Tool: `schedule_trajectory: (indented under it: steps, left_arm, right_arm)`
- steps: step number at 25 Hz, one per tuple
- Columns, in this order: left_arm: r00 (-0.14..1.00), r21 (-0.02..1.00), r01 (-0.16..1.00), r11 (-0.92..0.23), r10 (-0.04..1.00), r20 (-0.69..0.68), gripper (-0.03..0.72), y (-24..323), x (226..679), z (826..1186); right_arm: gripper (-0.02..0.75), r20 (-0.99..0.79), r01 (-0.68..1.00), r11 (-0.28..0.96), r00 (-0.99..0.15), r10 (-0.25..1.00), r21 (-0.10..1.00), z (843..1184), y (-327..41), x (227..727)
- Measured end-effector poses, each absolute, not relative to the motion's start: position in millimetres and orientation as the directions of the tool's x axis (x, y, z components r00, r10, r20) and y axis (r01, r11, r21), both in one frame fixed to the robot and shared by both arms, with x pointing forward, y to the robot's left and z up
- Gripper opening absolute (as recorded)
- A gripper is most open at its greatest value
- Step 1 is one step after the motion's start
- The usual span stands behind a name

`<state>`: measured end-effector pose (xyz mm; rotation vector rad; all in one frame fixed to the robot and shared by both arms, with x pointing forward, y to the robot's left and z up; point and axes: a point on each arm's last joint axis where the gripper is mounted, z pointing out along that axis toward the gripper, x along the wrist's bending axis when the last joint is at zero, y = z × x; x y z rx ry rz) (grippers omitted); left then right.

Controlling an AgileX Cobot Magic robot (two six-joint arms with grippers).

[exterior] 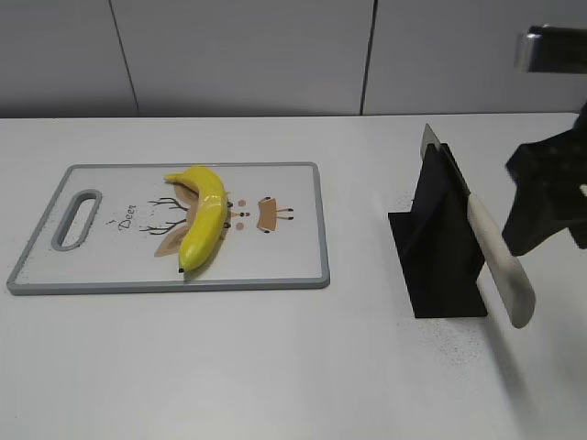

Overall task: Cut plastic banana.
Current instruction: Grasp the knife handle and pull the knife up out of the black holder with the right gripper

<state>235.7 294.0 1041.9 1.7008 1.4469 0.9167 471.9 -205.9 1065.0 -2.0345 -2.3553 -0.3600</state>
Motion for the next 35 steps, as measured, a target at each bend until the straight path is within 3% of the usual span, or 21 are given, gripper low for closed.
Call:
schedule_trajectory:
  steps: [12, 16, 19, 29, 35]
  left_arm:
    - [0.121, 0.866, 0.485, -0.119, 0.99, 0.068, 0.589, 294, 236, 1042]
    - [0.121, 0.866, 0.485, -0.119, 0.99, 0.068, 0.589, 294, 236, 1042]
    - [0.121, 0.866, 0.485, -0.119, 0.99, 0.068, 0.589, 294, 236, 1042]
    - [0.121, 0.866, 0.485, -0.119, 0.99, 0.068, 0.589, 294, 236, 1042]
    - [0.121, 0.866, 0.485, -0.119, 0.99, 0.068, 0.589, 294, 236, 1042]
  right_arm:
    - [0.463, 0.071, 0.996, 0.086, -0.088, 0.994, 0.019, 995, -181, 508]
    - [0.356, 0.064, 0.998, 0.065, -0.065, 0.996, -0.003, 989, -180, 510]
    - [0.166, 0.068, 0.999, 0.048, -0.048, 0.997, -0.007, 989, -180, 510]
    - [0.16, 0.082, 1.0, 0.016, -0.015, 0.997, -0.021, 990, -179, 508]
    - [0.16, 0.118, 1.0, -0.017, 0.015, 0.993, 0.015, 1013, -181, 498]
